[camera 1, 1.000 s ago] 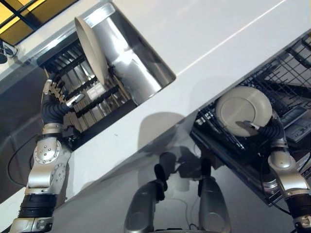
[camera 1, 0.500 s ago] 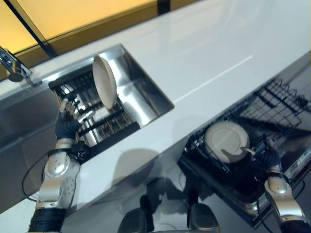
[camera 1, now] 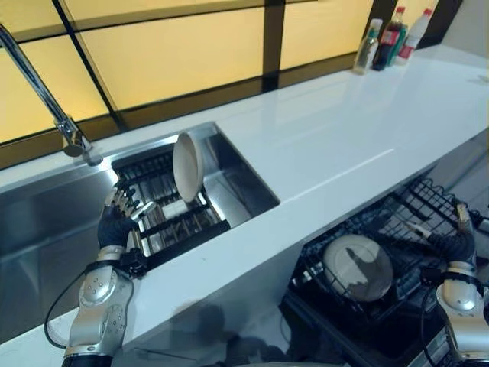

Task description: Pick up plates and place into dishwasher.

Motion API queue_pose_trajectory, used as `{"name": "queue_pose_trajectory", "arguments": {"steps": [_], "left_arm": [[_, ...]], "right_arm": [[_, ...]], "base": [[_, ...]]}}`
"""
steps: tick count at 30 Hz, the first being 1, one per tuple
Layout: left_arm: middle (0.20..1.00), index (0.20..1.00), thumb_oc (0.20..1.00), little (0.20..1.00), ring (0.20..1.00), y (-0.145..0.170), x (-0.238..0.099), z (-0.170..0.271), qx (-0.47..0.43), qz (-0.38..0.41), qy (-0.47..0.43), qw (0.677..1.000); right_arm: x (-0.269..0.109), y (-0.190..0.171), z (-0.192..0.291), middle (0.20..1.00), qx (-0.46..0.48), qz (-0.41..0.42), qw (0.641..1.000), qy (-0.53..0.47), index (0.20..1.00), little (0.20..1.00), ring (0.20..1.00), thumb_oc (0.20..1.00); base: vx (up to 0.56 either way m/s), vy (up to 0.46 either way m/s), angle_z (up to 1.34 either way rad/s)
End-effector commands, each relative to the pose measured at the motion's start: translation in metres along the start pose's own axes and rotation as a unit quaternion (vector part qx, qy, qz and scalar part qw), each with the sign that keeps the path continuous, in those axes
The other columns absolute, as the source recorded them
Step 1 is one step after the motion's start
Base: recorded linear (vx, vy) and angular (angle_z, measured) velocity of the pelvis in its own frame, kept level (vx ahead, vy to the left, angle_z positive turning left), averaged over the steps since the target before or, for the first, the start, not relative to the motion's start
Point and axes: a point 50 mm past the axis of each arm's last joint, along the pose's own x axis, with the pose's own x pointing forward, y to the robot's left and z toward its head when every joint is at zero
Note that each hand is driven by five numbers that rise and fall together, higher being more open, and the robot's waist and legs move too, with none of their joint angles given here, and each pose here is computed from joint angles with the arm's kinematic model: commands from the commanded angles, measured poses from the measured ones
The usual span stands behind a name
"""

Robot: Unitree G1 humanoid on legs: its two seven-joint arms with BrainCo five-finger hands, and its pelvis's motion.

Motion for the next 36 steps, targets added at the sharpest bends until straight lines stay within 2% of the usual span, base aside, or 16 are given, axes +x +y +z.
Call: {"name": "queue_pose_trajectory", "arguments": {"steps": [1, 6, 11, 14, 21, 27, 33, 36], "left_arm": [[1.000, 1.000, 1.000, 1.000, 1.000, 0.005, 0.011, 0.023, 0.073, 0.006, -0.072, 0.995], [1.000, 1.000, 1.000, 1.000, 1.000, 0.009, 0.021, 0.042, 0.203, 0.005, -0.118, 0.972], [1.000, 1.000, 1.000, 1.000, 1.000, 0.020, 0.029, 0.072, 0.364, 0.009, -0.190, 0.912], [1.000, 1.000, 1.000, 1.000, 1.000, 0.022, 0.032, 0.083, 0.422, 0.005, -0.211, 0.882], [1.000, 1.000, 1.000, 1.000, 1.000, 0.021, 0.045, 0.107, 0.599, -0.009, -0.266, 0.755], [1.000, 1.000, 1.000, 1.000, 1.000, 0.034, 0.057, 0.124, 0.713, 0.013, -0.279, 0.643], [1.000, 1.000, 1.000, 1.000, 1.000, 0.041, 0.068, 0.133, 0.774, 0.028, -0.269, 0.573], [1.000, 1.000, 1.000, 1.000, 1.000, 0.042, 0.074, 0.130, 0.791, 0.023, -0.263, 0.552]], "right_arm": [[0.020, -0.017, 0.047, 1.000, -0.002, -0.048, 0.991, -0.125, 1.000, 1.000, 1.000, 1.000], [0.025, -0.009, 0.068, 1.000, -0.004, -0.021, 0.986, -0.164, 1.000, 1.000, 1.000, 1.000], [0.027, -0.006, 0.074, 1.000, -0.003, 0.005, 0.985, -0.174, 1.000, 1.000, 1.000, 1.000], [0.027, -0.002, 0.076, 1.000, -0.006, 0.025, 0.984, -0.176, 1.000, 1.000, 1.000, 1.000], [0.033, 0.002, 0.080, 1.000, -0.006, 0.064, 0.982, -0.180, 1.000, 1.000, 1.000, 1.000], [0.037, 0.004, 0.083, 1.000, -0.015, 0.102, 0.976, -0.191, 1.000, 1.000, 1.000, 1.000], [0.037, 0.025, 0.092, 1.000, -0.012, 0.130, 0.968, -0.213, 1.000, 1.000, 1.000, 1.000], [0.039, 0.026, 0.095, 1.000, -0.014, 0.139, 0.966, -0.218, 1.000, 1.000, 1.000, 1.000]], "base": [[0.04, 0.059, 0.12], [0.04, 0.026, 0.13], [0.04, -0.044, 0.13], [0.02, -0.099, 0.04], [0.00, -0.142, 0.00], [-0.01, -0.095, -0.03], [-0.01, 0.047, -0.43], [-0.03, 0.131, -0.20]]}}
